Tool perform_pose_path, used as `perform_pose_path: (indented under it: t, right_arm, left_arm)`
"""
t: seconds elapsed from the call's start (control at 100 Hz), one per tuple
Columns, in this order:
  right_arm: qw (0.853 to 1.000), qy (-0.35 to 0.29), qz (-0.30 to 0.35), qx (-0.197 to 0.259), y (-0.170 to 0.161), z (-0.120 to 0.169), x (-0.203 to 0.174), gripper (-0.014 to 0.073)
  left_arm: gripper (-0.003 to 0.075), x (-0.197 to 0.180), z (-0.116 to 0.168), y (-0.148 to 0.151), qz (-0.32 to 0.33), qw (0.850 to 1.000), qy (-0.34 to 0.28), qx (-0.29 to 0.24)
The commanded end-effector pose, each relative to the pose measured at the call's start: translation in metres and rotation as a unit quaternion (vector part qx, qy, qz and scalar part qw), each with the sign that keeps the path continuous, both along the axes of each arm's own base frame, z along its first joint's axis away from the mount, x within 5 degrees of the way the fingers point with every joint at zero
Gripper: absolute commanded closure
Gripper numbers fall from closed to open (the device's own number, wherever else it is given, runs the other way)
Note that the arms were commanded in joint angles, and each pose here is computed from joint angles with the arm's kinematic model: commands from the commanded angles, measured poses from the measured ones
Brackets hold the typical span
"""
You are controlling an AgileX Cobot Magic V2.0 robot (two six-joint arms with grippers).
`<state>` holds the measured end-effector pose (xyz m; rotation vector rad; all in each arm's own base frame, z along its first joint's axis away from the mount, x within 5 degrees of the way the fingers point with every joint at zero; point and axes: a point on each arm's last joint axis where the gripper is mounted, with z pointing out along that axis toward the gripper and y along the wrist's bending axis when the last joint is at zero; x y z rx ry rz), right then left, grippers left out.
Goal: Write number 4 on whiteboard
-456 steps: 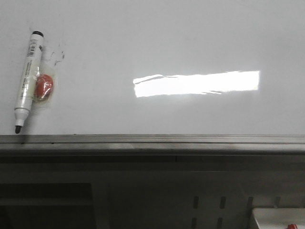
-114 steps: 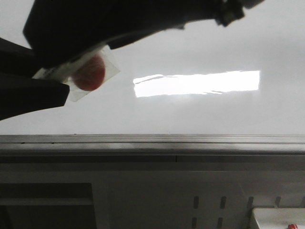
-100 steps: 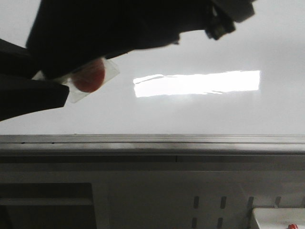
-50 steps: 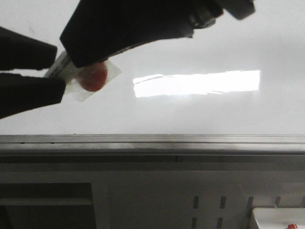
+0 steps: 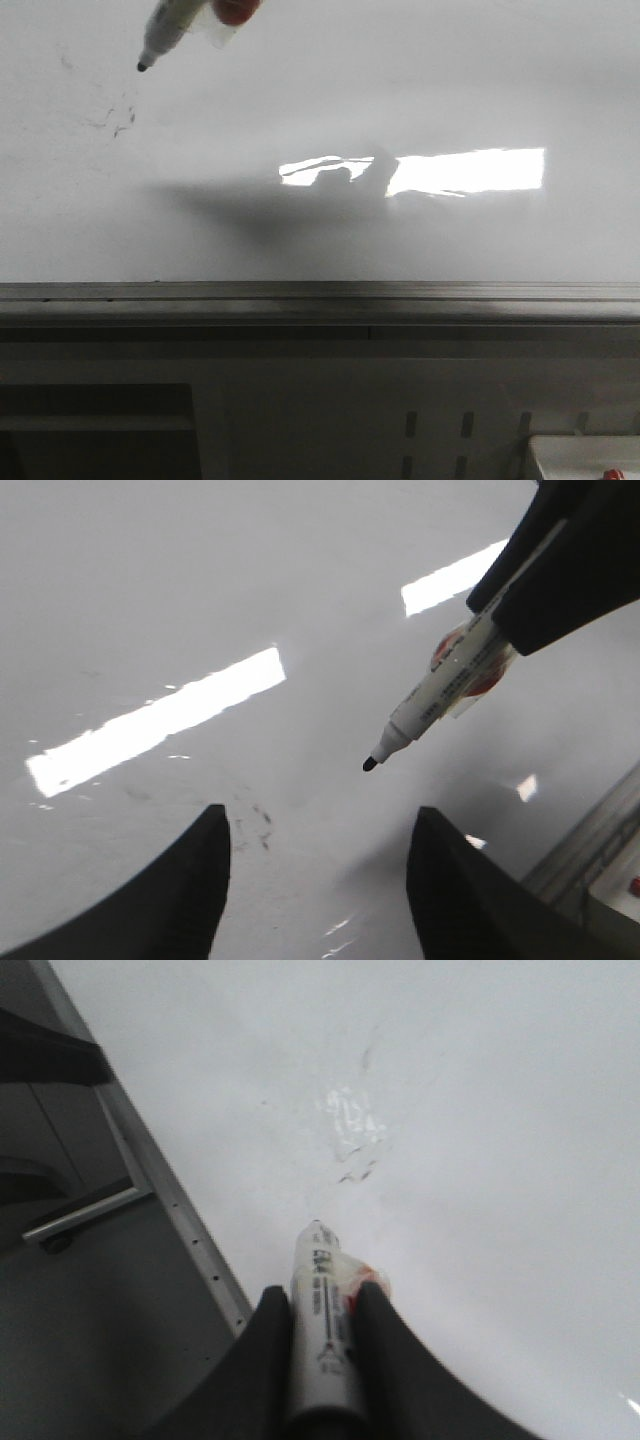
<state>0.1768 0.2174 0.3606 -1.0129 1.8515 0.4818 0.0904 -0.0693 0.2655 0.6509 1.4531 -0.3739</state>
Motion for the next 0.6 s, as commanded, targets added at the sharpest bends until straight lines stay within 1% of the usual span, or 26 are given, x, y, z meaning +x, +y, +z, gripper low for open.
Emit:
perform_pose_path:
  t: [0.0, 0.13, 0.25, 0.44, 0.59]
  right_arm:
    - [0.998, -0.056, -0.009, 0.028, 0.001, 0.029, 0.011, 0.0657]
    - [0.997, -0.076, -0.022, 0.023, 0.006, 0.039, 0.028, 0.0657]
    - [0.996, -0.083, -0.037, 0.017, 0.007, 0.041, 0.042, 0.0657]
    - [0.996, -0.072, -0.050, 0.003, 0.011, 0.028, 0.059, 0.0657]
    - [0.998, -0.042, -0.049, -0.021, 0.015, 0.015, 0.063, 0.0657]
  left_arm:
    - [0.0353, 0.002, 0.016, 0.005, 0.023, 0.998, -0.027, -0.043]
    - [0.0353, 0.007, 0.016, 0.014, 0.067, 0.997, -0.027, -0.040]
    - [0.0353, 0.010, 0.016, 0.019, 0.093, 0.994, -0.027, -0.040]
    - [0.0353, 0.010, 0.016, 0.020, 0.097, 0.994, -0.028, -0.041]
    - [0.0353, 0.010, 0.016, 0.020, 0.097, 0.994, -0.028, -0.041]
